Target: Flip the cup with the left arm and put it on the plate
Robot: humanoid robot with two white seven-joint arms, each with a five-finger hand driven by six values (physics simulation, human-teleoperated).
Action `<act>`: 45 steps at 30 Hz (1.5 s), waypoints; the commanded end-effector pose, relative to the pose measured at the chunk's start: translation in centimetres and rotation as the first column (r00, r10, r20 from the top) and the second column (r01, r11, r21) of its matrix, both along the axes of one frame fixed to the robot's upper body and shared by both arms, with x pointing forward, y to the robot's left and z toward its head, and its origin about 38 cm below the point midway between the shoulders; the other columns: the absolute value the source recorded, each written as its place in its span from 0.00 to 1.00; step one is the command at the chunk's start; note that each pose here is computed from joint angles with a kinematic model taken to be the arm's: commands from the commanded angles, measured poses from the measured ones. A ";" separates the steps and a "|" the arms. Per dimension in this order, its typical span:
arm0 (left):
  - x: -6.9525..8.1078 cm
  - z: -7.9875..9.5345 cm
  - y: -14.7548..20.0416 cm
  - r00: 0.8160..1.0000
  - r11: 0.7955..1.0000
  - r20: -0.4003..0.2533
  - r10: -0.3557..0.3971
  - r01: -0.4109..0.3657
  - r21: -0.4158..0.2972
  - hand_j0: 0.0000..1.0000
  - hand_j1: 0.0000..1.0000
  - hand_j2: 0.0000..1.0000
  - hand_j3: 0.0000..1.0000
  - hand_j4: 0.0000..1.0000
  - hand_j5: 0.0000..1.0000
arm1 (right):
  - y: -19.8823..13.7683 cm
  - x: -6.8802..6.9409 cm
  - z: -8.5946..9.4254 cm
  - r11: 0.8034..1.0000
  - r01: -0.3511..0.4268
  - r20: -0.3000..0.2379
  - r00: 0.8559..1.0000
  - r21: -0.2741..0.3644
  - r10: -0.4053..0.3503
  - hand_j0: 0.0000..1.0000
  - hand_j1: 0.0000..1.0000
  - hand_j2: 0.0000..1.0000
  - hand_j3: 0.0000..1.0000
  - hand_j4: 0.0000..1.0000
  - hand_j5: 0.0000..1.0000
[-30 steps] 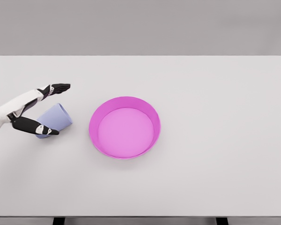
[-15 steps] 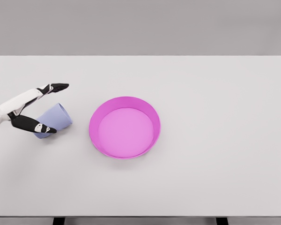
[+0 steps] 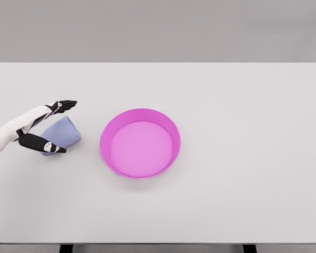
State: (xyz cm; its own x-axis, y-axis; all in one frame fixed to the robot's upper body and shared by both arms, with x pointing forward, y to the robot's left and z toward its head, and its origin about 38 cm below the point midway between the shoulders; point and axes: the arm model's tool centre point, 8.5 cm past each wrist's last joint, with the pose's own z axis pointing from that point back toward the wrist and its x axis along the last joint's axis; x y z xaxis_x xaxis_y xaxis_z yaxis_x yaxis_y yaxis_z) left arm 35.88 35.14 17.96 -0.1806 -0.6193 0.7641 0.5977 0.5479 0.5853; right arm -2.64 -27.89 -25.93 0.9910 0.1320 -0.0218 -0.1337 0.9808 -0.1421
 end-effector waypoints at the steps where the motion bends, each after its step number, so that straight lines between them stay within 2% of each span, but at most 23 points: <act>1: 0.0 -0.1 -0.2 1.000 1.000 -0.003 0.005 -0.005 -0.007 1.00 1.00 1.00 1.00 1.00 1.00 | 0.0 0.0 0.0 1.000 0.000 0.000 1.000 0.000 0.000 1.00 1.00 1.00 1.00 1.00 1.00; 10: 0.4 0.0 0.2 1.000 1.000 -0.002 0.019 -0.019 -0.001 1.00 1.00 1.00 1.00 1.00 1.00 | 0.0 0.0 0.0 1.000 0.000 0.000 1.000 0.000 0.000 1.00 1.00 1.00 1.00 1.00 1.00; 23: 0.7 -1.4 1.6 0.989 0.992 -0.079 0.123 -0.121 0.033 1.00 1.00 1.00 1.00 1.00 1.00 | 0.0 0.0 0.0 1.000 0.000 0.000 1.000 0.000 0.000 1.00 1.00 1.00 1.00 1.00 1.00; 30: 0.7 -2.3 0.7 0.988 0.992 -0.089 0.123 -0.121 0.020 0.99 0.99 0.99 0.99 0.99 0.99 | 0.0 0.0 0.0 1.000 0.000 0.000 1.000 0.000 0.000 1.00 1.00 1.00 1.00 1.00 1.00; 35: 0.6 -2.5 0.5 0.988 0.993 -0.093 0.120 -0.119 0.015 0.90 0.90 0.90 0.90 0.90 0.90 | 0.0 0.0 0.0 1.000 0.000 0.000 1.000 0.000 0.000 1.00 1.00 1.00 1.00 1.00 1.00; 36: 0.6 -2.6 0.5 0.988 0.993 -0.096 0.120 -0.119 0.015 0.81 0.81 0.81 0.81 0.81 0.81 | 0.0 0.0 0.0 1.000 0.000 0.000 1.000 0.000 0.000 1.00 1.00 1.00 1.00 1.00 1.00; 38: 0.5 -2.6 0.4 0.988 0.993 -0.096 0.118 -0.117 0.015 0.71 0.71 0.71 0.71 0.71 0.71 | 0.0 0.0 0.0 1.000 0.000 0.000 1.000 0.000 0.000 1.00 1.00 1.00 1.00 1.00 1.00; 45: 0.4 -2.8 0.5 0.988 0.993 -0.101 0.120 -0.119 0.015 0.67 0.67 0.67 0.67 0.67 0.67 | 0.0 0.0 0.0 1.000 0.000 0.000 1.000 0.000 0.000 1.00 1.00 1.00 1.00 1.00 1.00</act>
